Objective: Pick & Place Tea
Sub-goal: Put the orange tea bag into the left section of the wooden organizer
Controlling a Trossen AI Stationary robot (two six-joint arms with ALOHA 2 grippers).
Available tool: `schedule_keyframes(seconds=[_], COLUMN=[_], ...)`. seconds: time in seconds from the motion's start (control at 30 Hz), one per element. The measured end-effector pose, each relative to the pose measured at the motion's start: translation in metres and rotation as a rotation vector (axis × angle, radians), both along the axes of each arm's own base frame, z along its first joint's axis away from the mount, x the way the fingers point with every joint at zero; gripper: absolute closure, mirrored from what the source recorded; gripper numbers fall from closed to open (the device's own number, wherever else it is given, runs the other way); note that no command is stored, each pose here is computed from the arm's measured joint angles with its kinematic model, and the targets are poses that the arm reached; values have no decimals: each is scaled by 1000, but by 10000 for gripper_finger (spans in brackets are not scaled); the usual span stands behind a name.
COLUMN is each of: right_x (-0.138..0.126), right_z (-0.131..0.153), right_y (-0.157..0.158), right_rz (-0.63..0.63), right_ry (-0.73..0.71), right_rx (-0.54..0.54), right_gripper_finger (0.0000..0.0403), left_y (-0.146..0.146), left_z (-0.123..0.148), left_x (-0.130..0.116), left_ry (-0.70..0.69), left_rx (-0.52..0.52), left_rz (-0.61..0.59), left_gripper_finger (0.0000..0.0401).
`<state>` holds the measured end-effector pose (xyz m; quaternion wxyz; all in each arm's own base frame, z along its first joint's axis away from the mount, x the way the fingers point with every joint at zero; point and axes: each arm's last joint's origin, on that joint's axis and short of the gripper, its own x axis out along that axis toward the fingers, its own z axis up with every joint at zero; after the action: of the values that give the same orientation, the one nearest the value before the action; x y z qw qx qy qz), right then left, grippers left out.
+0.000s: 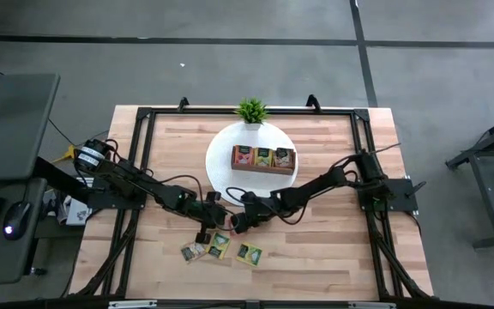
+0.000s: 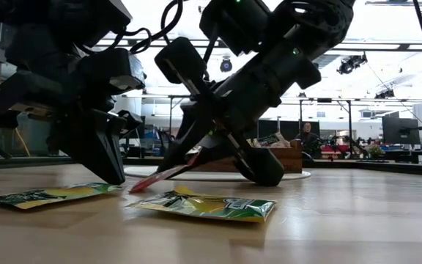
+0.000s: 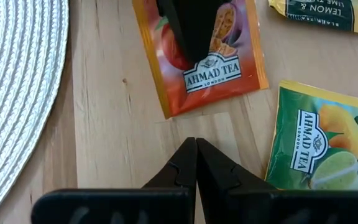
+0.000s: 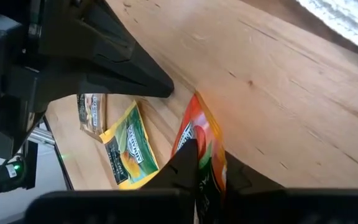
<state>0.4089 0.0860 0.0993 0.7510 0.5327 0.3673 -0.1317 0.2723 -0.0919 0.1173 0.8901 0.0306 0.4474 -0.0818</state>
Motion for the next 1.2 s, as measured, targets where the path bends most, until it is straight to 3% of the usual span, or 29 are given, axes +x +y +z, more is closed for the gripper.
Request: schedule_keyframes(seconds=[0.3,0.57,0.73,0.87,1.03,1.2], right_x=[-7,-28,-47,-64,-82,-90], right_z=[17,68,105,128,150,162], right_y=[-2,-21,-37,-44,-45,-47], right_rz=[115,236,351,500,654,738], right_ry=[-5,25,11,-12,-55,2], right_rx=[-71,-227,-350,-442,-541,-587], right_gripper_finger=[394,399,400,401,402,402], left_y=[0,1,16,39,65,86], left_z=[0,0,11,33,63,86], left_x=[-1,0,3,13,27,37], left_ry=[11,15,-4,-137,-392,-582], left_rx=[-16,-52,-139,-242,-405,-461], left_rz=[-14,2,21,31,-45,-23], left_gripper_finger=[401,401,401,401,401,401])
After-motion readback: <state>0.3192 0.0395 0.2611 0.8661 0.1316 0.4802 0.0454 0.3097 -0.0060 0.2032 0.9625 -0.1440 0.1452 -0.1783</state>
